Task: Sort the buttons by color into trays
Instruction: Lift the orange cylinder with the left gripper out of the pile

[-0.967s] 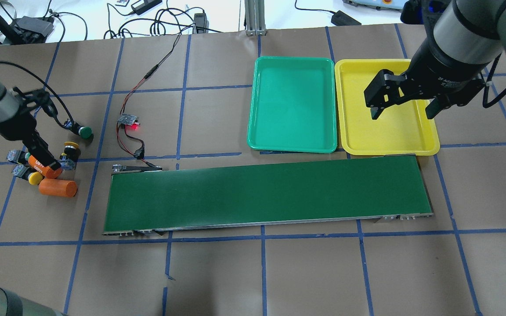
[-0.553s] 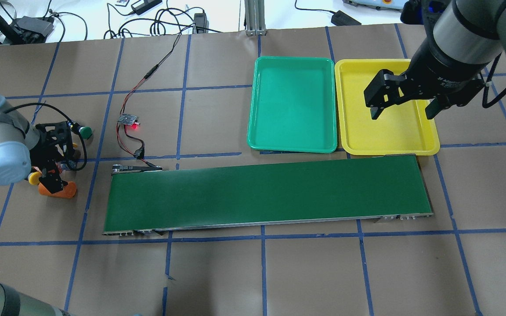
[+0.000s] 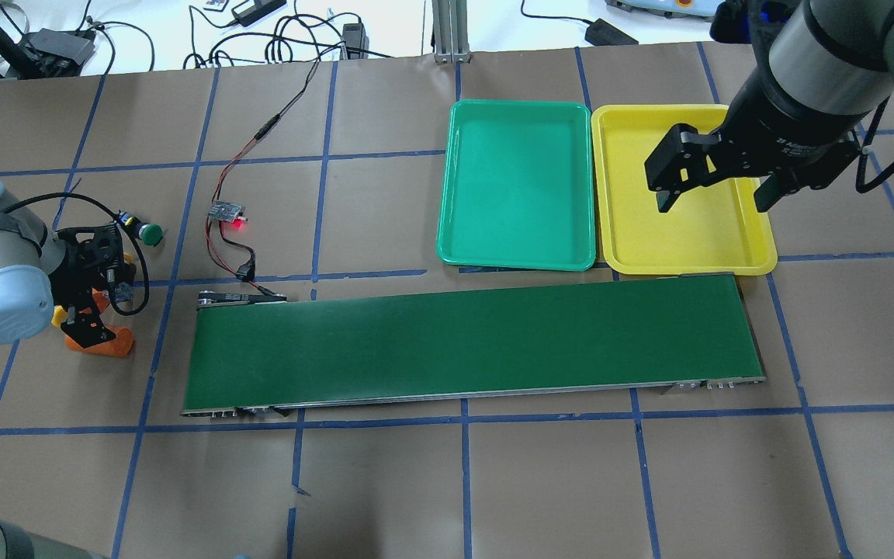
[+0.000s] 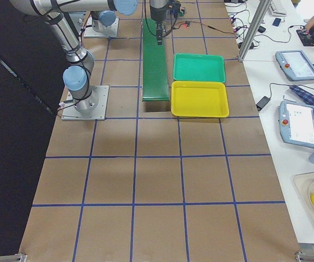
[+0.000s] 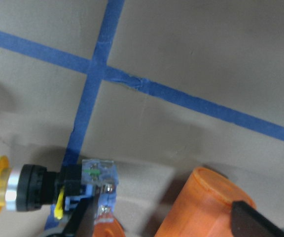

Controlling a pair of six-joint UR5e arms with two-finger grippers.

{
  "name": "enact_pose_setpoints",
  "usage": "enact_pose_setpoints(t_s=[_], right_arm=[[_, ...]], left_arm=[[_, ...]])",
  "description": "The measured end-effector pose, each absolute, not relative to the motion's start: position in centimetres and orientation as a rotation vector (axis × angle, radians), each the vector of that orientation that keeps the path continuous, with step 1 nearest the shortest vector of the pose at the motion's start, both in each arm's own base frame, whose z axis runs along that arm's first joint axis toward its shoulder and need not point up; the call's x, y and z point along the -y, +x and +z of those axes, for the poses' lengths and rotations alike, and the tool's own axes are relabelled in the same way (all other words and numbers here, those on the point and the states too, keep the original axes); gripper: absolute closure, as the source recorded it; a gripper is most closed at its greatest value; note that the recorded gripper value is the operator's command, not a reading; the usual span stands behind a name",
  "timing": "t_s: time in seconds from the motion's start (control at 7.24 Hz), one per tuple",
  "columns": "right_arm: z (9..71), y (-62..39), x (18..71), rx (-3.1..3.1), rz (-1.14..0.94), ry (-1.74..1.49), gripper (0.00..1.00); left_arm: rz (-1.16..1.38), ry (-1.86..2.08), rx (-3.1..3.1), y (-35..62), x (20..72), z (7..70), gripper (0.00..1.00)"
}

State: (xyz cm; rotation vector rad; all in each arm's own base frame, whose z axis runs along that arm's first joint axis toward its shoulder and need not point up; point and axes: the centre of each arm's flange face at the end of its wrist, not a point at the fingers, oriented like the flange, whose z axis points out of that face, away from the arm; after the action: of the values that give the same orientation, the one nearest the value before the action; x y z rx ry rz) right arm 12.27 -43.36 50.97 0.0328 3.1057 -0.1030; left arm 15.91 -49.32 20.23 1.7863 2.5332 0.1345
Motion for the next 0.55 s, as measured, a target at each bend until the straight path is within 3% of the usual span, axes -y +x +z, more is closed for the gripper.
enact_pose_setpoints(t_s=[0.55], right_arm=[[50.5, 12.2, 43.3, -3.105, -0.095, 0.035, 0.0]], left_arm=[[0.205, 1.821, -2.644, 17.3, 49.2, 21.1, 0.0]])
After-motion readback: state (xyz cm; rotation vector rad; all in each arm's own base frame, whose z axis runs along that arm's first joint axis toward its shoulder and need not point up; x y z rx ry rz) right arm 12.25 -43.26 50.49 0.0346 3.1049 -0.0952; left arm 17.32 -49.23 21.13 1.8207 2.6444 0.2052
